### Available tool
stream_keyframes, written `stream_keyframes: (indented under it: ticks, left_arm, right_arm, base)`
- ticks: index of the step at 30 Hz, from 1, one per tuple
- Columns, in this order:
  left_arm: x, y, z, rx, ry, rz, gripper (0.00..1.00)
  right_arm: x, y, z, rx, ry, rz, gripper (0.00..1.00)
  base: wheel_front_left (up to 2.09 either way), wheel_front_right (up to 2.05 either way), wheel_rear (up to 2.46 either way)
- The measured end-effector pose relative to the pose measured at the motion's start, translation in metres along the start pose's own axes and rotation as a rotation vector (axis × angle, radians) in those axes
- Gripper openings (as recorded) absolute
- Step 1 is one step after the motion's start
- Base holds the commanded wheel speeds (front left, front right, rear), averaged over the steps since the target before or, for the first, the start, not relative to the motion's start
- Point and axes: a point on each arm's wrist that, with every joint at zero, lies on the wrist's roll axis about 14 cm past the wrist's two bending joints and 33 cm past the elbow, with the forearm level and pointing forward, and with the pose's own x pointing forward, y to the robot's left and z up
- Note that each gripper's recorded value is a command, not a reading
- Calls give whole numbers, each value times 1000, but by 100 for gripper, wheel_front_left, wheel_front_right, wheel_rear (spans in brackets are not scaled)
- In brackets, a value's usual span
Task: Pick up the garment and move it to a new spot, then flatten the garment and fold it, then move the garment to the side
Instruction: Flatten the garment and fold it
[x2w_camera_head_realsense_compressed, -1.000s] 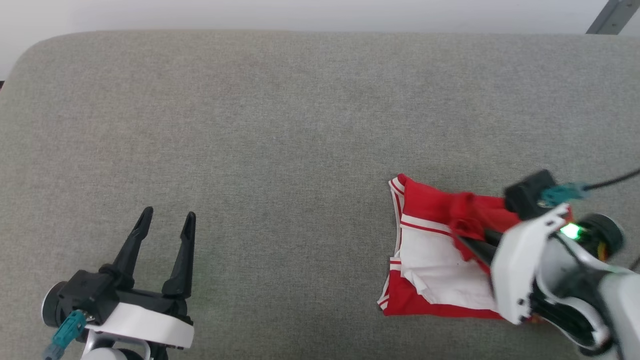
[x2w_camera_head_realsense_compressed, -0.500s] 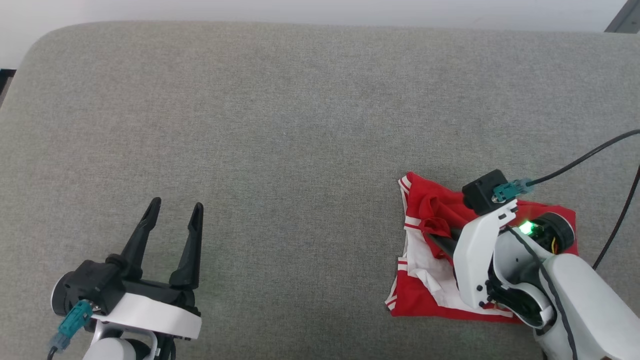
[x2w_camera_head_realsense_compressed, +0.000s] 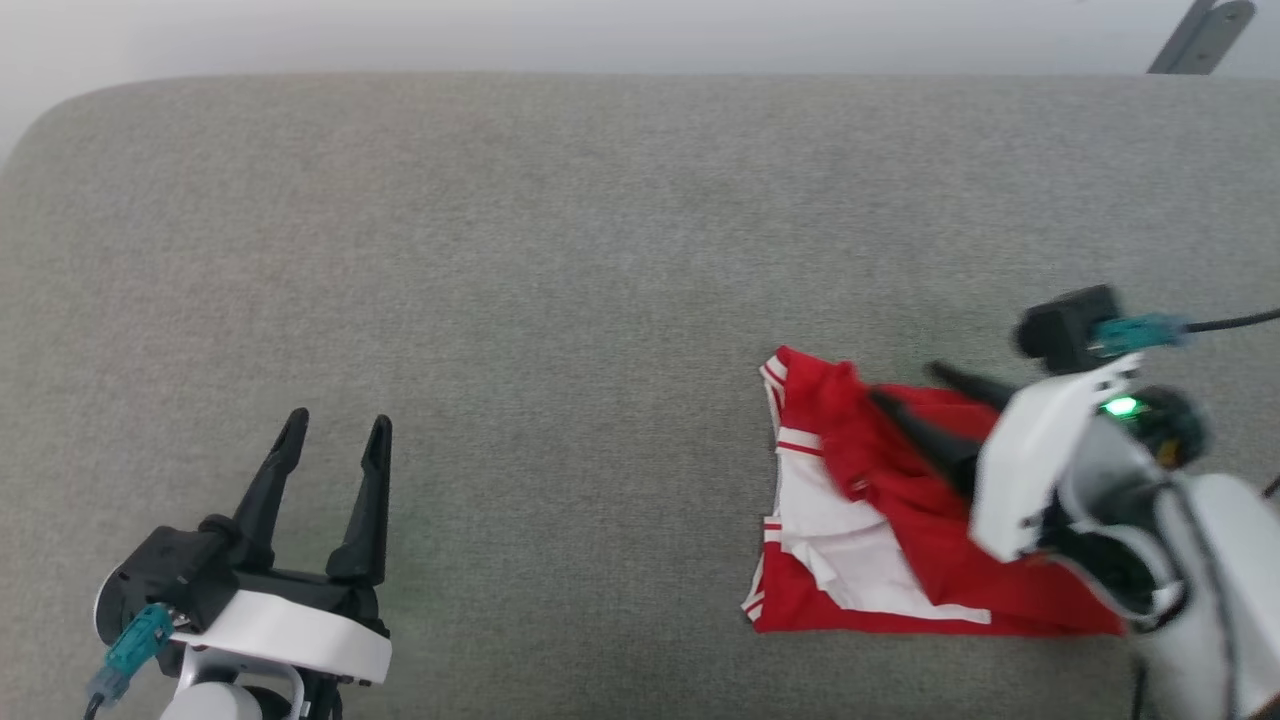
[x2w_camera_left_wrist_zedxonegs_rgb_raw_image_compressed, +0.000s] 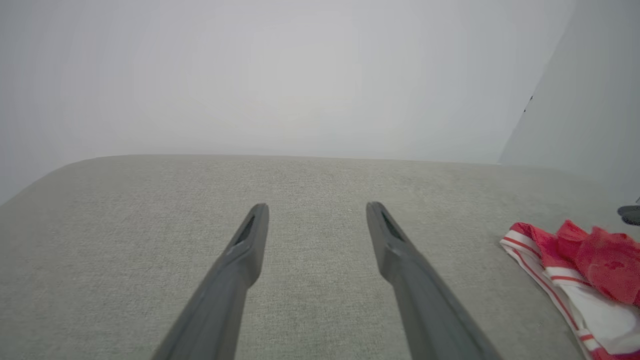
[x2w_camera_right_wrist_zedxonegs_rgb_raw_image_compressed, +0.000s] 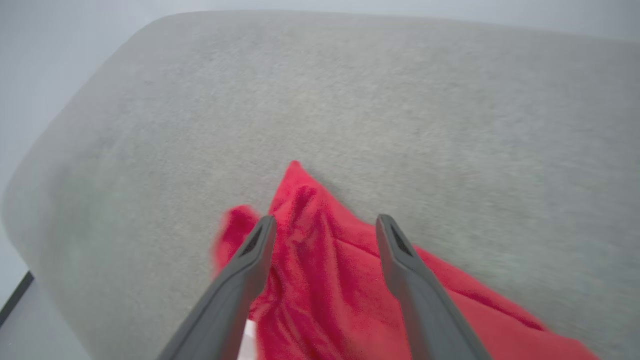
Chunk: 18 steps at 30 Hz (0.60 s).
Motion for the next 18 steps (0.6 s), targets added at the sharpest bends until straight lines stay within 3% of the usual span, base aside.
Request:
stream_keyframes:
  ticks: [3,7,12,18]
  left_arm:
    - [2,-6,-3,-9,8,-20,100]
    - [2,-16,-16,-32,48,-52,100]
    - [5,-20,-23,-63,69,-56,100]
    - [7,-17,-18,-70,53,-43,100]
  right_arm:
    - [-19,-28,12,-42,-44,-80,100]
    - [-35,-43,16,4,-146,-124,100]
    - [-65,-87,18,35,-314,-271,100]
    - [-94,-100,27,8,-541,-358,100]
  base:
    - [0,0,0]
    - [0,0,0]
    - [0,0,0]
    - [0,0,0]
